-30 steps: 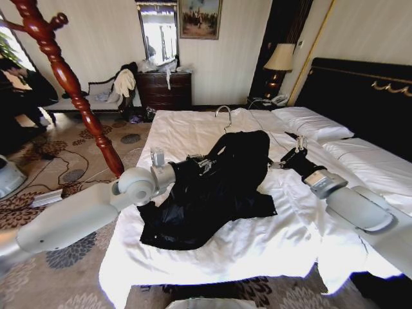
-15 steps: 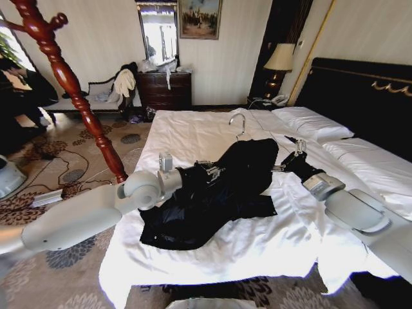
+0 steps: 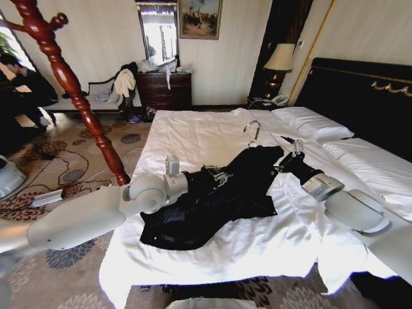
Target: Pick up the clothes from the bed and hang them on the clothes hanger.
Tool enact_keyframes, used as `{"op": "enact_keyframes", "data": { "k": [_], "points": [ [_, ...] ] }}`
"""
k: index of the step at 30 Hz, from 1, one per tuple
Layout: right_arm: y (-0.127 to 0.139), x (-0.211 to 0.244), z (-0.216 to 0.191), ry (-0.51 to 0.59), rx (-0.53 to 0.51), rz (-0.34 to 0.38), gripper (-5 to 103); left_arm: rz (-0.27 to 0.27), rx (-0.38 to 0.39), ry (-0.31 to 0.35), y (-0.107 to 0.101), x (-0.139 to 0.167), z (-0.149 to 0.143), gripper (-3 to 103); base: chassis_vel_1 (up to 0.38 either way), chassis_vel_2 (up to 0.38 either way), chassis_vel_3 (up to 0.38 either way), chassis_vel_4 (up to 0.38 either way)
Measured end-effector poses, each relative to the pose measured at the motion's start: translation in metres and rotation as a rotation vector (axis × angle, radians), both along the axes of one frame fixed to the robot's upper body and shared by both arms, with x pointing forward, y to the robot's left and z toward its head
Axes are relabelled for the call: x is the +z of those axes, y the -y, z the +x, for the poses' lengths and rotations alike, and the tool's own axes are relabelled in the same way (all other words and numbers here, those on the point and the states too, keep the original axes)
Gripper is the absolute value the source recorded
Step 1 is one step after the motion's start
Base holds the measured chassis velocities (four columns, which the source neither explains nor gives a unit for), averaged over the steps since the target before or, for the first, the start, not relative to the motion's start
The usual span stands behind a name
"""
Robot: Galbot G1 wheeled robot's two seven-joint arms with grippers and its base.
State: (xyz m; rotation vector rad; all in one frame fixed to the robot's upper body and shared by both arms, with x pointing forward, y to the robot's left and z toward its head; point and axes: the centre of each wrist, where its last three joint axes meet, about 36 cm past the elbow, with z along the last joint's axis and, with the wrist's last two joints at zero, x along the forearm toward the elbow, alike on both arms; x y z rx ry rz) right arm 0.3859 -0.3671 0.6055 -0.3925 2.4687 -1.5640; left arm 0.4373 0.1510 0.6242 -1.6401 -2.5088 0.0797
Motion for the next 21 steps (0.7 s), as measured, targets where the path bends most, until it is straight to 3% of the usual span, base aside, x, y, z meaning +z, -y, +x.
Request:
{"op": "enact_keyframes", "data": {
  "k": [3,5,8,14,17,21],
  "points": [
    [0.0026,-0.0036,0.0006,0.016,0.020,-0.045,70,-0.002,-0.003,0.001,0.0006,0.0008,0.0000,16,0.000,0.000,0.000,0.000],
    [0.0039,-0.0045,0.0011,0.027,0.028,-0.068,70,-0.003,-0.004,0.000,0.0007,0.0011,0.0000,16,0.000,0.000,0.000,0.000],
    [0.0067,-0.0084,0.0013,0.051,0.055,-0.140,54,0.001,-0.015,0.002,0.0013,0.0038,0.0004,16,0.000,0.000,0.000,0.000],
    [0.0075,-0.0097,0.0010,0.068,0.073,-0.178,37,0.002,-0.020,0.006,0.0014,0.0057,0.0017,16,0.000,0.000,0.000,0.000],
    [0.0093,-0.0093,0.0021,0.077,0.079,-0.187,21,0.003,-0.018,0.005,-0.0003,0.0049,0.0028,16,0.000,0.000,0.000,0.000],
    [0.0099,-0.0097,0.0020,0.078,0.078,-0.183,20,-0.003,-0.009,0.002,-0.0034,0.0044,0.0032,16,0.000,0.000,0.000,0.000]
  ]
}}
